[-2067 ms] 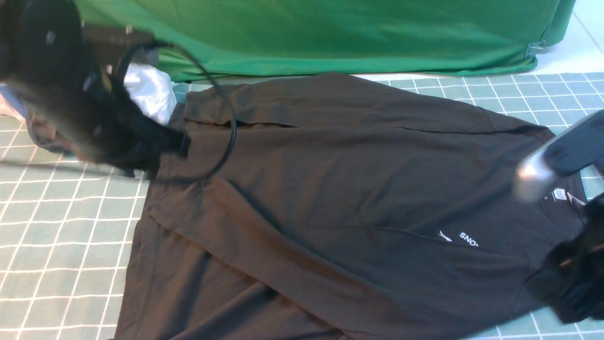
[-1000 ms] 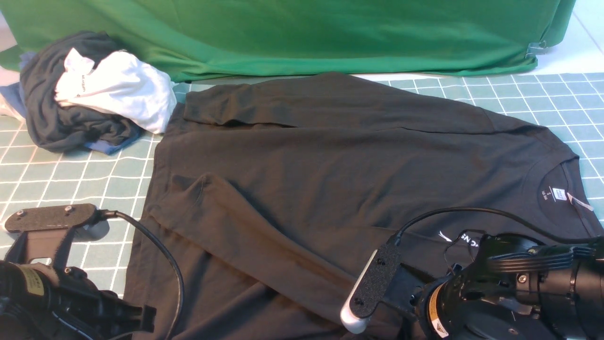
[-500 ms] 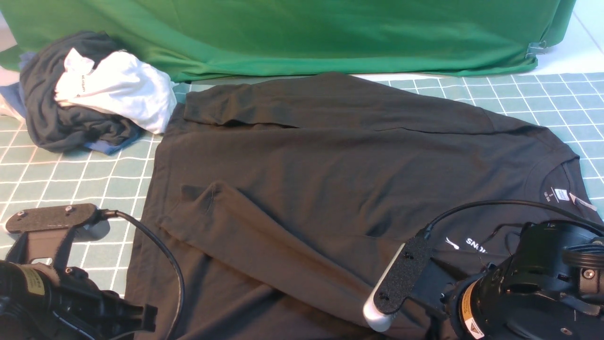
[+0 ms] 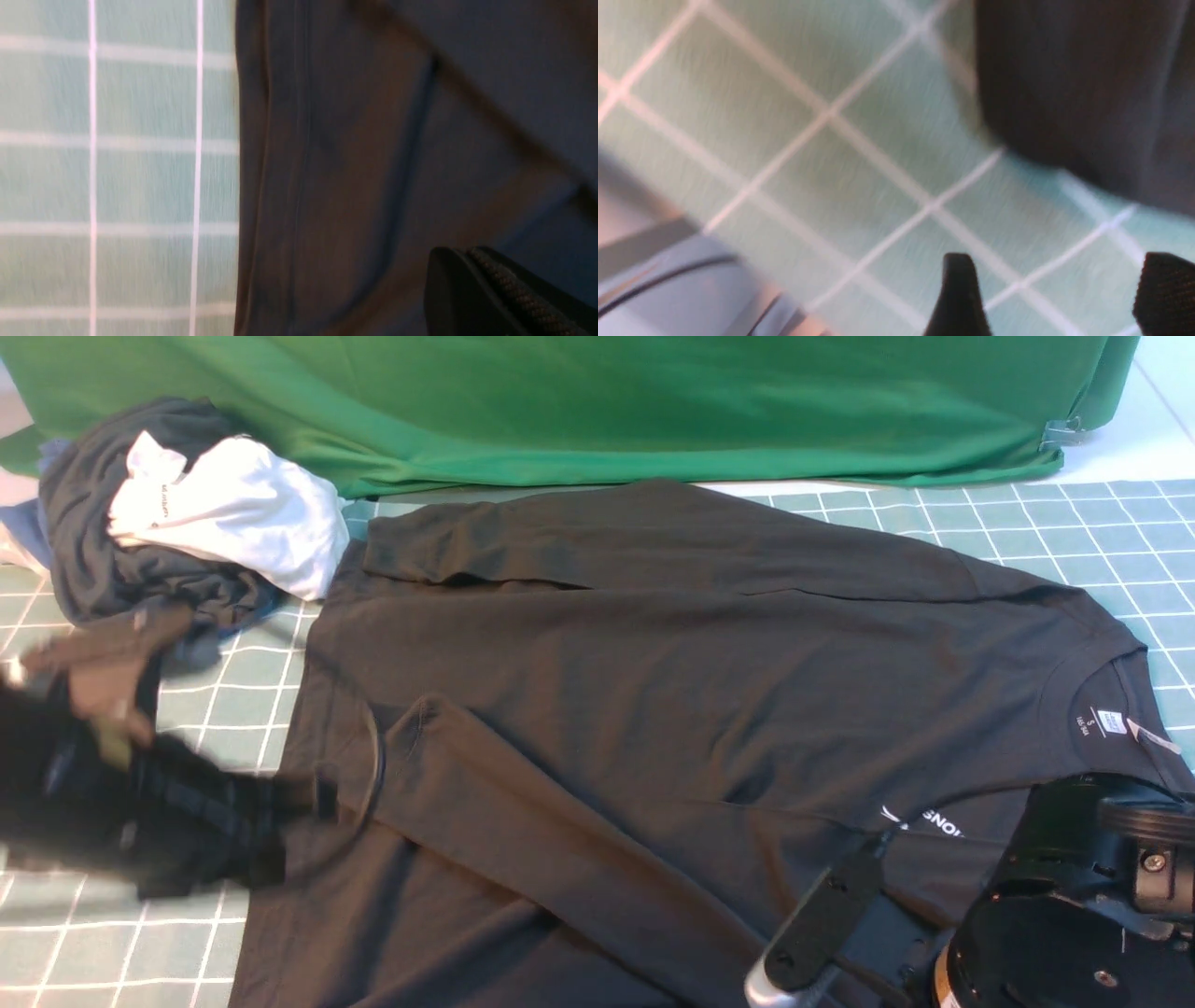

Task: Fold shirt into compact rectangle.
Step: 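Grab the top left corner of the dark shirt with the left gripper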

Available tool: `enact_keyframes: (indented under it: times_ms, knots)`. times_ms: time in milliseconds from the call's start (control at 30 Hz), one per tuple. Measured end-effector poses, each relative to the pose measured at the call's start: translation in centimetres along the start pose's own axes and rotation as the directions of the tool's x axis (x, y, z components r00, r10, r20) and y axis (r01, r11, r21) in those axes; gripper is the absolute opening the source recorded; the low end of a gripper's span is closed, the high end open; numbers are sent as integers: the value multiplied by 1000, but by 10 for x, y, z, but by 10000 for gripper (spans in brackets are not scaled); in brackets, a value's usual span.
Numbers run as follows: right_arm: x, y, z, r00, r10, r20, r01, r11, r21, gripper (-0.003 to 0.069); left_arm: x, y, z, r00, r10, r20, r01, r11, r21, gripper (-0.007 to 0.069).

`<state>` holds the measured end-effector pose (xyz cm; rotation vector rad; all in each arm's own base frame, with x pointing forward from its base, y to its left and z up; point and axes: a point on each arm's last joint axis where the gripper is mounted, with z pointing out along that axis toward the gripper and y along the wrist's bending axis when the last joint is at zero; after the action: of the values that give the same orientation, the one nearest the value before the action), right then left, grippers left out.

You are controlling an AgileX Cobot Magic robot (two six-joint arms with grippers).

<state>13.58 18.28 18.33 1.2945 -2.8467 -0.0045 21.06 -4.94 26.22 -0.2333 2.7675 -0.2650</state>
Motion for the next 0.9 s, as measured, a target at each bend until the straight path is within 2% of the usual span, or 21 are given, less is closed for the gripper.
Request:
enact_keyframes:
  times_ms: [167,300,467,500,667,767,900]
  knots:
    - [11,6,-26,997,7,83,-4,999,-43,446,-54,-4,19,1000,23,-3,-23,999,-29,36]
    - [23,6,-53,977,10,214,4,998,-62,430,-81,-8,41,995,101,-22,-102,993,-56,120]
    - [35,6,-77,934,18,358,10,997,-77,428,-100,-10,77,987,158,-35,-161,985,-70,297]
    - [40,5,-84,919,19,393,13,997,-80,428,-105,-9,96,981,193,-35,-195,978,-71,372]
    - [44,5,-90,906,31,422,6,996,-87,428,-112,-7,131,970,244,-12,-244,967,-72,552]
    - [44,5,-90,906,43,422,-4,996,-91,428,-112,-5,147,968,249,-10,-249,966,-74,591]
    - [45,5,-90,906,46,421,-7,996,-92,428,-111,-4,156,966,256,-22,-257,963,-76,563]
